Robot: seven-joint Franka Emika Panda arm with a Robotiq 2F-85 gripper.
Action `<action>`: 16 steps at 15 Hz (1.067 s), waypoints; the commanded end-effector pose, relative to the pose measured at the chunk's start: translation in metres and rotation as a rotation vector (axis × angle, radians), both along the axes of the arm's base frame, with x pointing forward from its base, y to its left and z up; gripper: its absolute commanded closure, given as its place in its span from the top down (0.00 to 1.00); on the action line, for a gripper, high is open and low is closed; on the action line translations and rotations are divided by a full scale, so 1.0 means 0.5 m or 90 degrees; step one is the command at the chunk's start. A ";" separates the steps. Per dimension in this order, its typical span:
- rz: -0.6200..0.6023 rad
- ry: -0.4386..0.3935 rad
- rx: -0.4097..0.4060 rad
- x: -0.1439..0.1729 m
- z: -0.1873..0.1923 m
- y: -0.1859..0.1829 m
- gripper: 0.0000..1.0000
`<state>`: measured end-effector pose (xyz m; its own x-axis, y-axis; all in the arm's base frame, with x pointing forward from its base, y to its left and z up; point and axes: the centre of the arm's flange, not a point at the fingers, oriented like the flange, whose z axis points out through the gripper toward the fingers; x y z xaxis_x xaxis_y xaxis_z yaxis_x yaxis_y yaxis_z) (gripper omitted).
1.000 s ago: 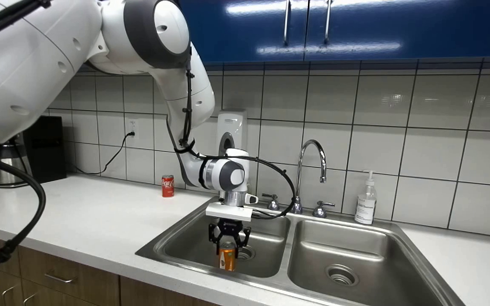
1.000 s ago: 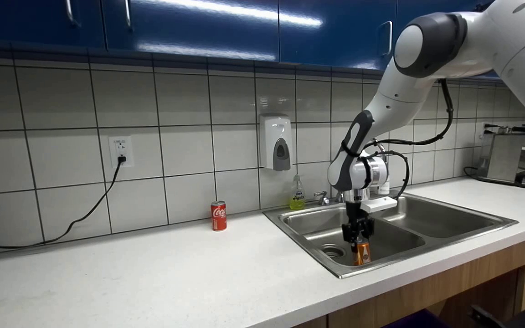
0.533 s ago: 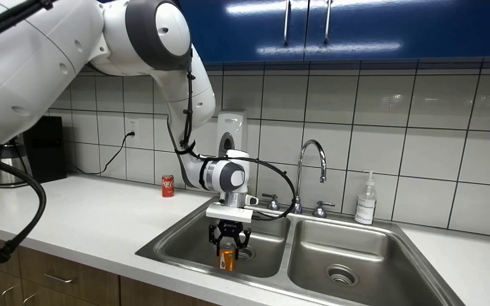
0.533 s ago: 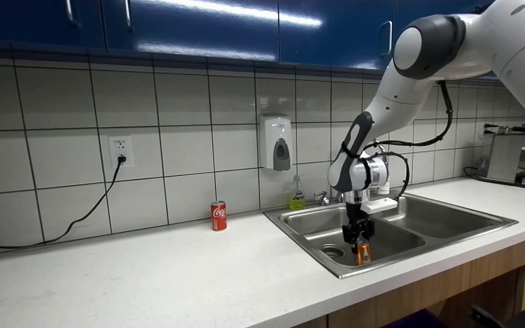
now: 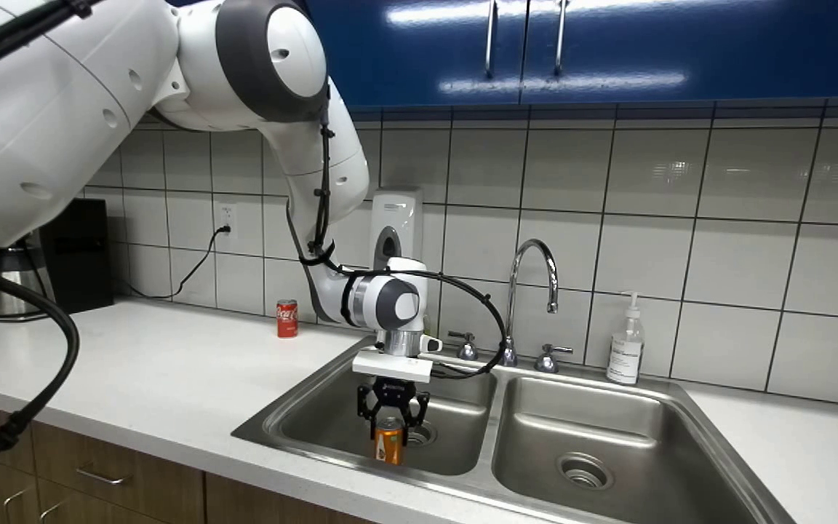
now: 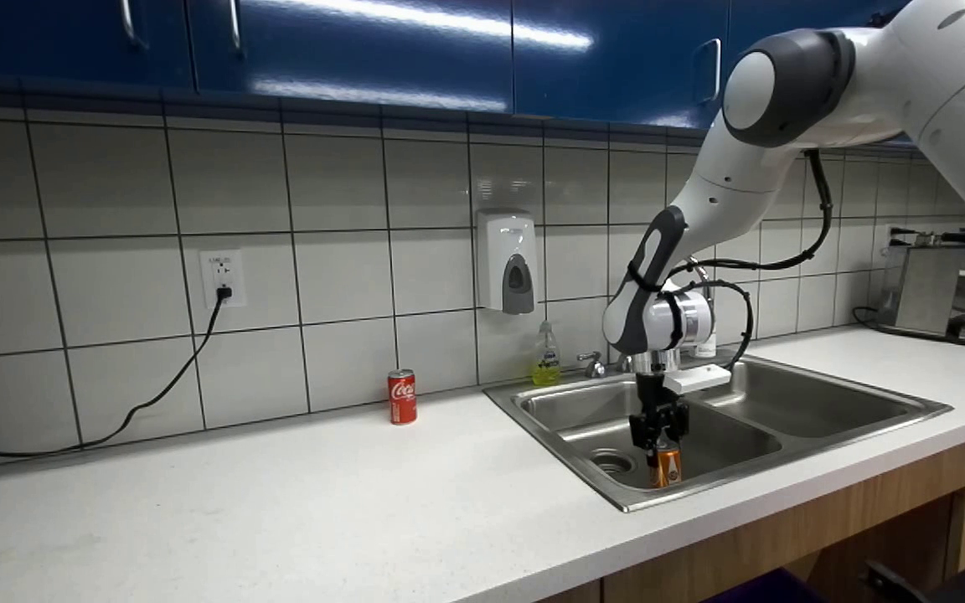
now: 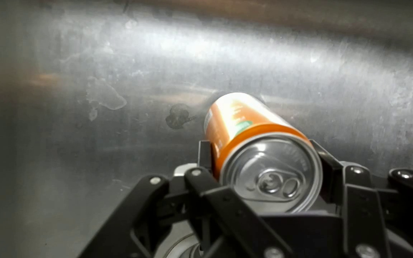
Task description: Put the can inside the sink
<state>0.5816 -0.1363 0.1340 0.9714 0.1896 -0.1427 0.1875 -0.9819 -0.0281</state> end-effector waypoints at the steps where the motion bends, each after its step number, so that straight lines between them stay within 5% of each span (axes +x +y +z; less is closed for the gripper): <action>1: -0.017 -0.004 0.009 0.011 0.000 -0.005 0.89; 4: -0.018 -0.006 0.006 0.011 0.007 -0.005 1.00; 16: -0.027 -0.069 -0.017 0.037 0.153 -0.003 1.00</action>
